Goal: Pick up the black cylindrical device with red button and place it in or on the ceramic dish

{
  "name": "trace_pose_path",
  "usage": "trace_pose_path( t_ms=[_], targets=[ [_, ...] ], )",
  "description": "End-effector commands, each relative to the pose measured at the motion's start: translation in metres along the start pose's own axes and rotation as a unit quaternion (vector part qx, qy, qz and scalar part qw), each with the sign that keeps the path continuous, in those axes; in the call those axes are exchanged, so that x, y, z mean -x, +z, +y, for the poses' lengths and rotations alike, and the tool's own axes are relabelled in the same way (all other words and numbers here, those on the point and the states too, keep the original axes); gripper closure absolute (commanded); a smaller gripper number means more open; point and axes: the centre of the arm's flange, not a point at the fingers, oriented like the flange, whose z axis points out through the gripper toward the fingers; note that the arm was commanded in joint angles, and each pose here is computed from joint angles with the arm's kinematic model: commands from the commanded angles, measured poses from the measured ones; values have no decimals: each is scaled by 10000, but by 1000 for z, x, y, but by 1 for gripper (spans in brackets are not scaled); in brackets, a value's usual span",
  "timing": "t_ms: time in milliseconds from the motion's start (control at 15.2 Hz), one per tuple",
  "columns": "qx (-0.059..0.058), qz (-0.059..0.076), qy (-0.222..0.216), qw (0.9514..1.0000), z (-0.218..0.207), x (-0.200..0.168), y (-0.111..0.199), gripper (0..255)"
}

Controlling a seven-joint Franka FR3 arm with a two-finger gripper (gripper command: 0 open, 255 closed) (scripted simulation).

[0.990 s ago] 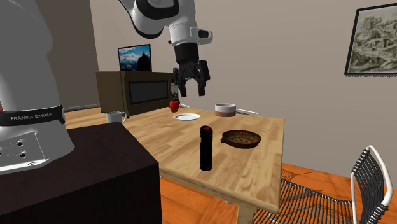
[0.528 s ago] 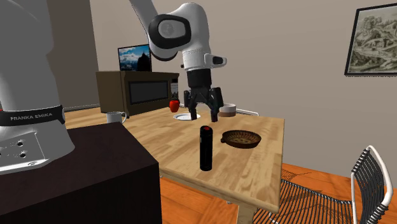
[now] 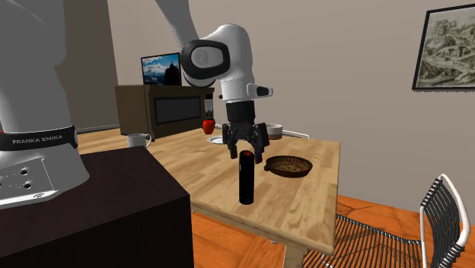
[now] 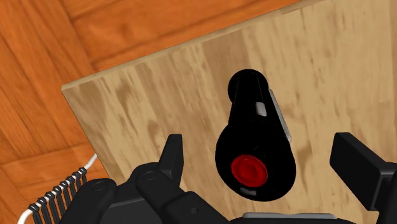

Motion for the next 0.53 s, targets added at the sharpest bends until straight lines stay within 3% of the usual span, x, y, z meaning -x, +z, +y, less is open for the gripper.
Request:
trace_pose_path(
  t_ms=[0,396,462],
  targets=[
    [1,2,1,10000,1,-1,5,0],
    [1,2,1,10000,1,-1,5,0],
    [1,2,1,10000,1,-1,5,255]
  ],
)
